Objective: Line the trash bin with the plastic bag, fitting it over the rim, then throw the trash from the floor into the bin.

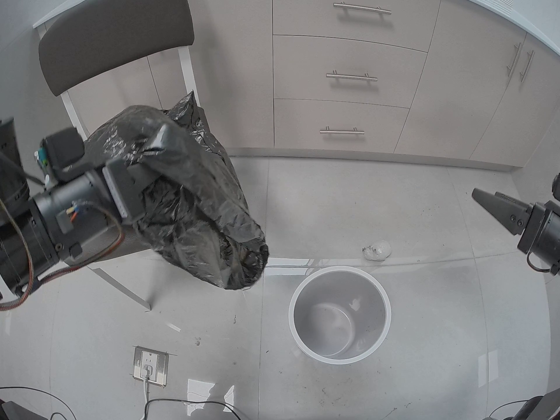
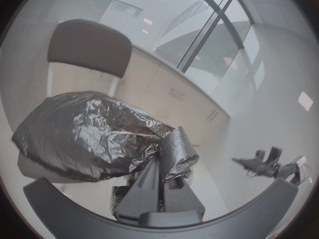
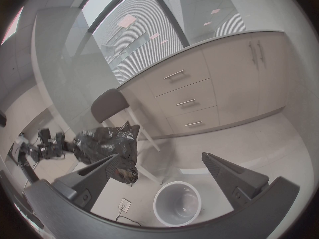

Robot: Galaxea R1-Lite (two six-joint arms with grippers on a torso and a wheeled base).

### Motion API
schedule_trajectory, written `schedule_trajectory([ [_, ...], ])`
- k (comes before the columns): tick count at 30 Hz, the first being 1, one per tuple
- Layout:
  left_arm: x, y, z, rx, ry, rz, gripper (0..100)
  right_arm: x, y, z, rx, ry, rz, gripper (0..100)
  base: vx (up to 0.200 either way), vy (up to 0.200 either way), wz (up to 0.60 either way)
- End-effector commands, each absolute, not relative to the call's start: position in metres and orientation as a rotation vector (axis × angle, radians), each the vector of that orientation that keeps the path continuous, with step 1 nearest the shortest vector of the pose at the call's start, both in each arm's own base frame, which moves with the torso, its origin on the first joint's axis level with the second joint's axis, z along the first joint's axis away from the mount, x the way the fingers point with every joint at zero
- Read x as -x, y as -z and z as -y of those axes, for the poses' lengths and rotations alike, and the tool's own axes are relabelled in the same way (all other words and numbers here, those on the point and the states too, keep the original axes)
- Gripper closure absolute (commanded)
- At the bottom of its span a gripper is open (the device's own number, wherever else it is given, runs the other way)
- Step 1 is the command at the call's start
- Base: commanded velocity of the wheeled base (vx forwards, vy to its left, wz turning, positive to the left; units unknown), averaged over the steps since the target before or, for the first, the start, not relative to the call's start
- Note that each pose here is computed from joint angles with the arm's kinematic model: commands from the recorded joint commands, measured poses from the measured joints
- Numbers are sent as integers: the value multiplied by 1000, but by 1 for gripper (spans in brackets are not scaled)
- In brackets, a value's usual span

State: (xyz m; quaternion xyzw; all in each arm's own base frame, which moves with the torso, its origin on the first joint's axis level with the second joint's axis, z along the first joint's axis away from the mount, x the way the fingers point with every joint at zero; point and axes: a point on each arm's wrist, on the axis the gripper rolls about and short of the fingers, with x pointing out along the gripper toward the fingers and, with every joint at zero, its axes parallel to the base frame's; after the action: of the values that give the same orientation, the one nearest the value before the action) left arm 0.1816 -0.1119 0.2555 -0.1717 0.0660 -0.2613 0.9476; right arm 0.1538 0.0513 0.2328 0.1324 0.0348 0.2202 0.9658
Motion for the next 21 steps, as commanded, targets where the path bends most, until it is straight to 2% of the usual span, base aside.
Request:
schedule_trajectory([
  [1,-190,-281,166,391,625,-125,100,-164,-201,-73,-222,-526,-175,0,0,0,0],
  [6,-204,-287,186,390,564,-124,100,-165,-191,-78,-182,-552,-205,0,0,0,0],
  [8,-220,-294,199,400,507,-96,100,-162,-182,-87,-139,-600,-240,0,0,0,0],
  [13,-223,-304,204,405,516,-89,100,-160,-175,-95,-116,-642,-272,0,0,0,0],
  [21,-215,-314,206,427,546,-71,100,-162,-173,-96,-114,-641,-279,0,0,0,0],
])
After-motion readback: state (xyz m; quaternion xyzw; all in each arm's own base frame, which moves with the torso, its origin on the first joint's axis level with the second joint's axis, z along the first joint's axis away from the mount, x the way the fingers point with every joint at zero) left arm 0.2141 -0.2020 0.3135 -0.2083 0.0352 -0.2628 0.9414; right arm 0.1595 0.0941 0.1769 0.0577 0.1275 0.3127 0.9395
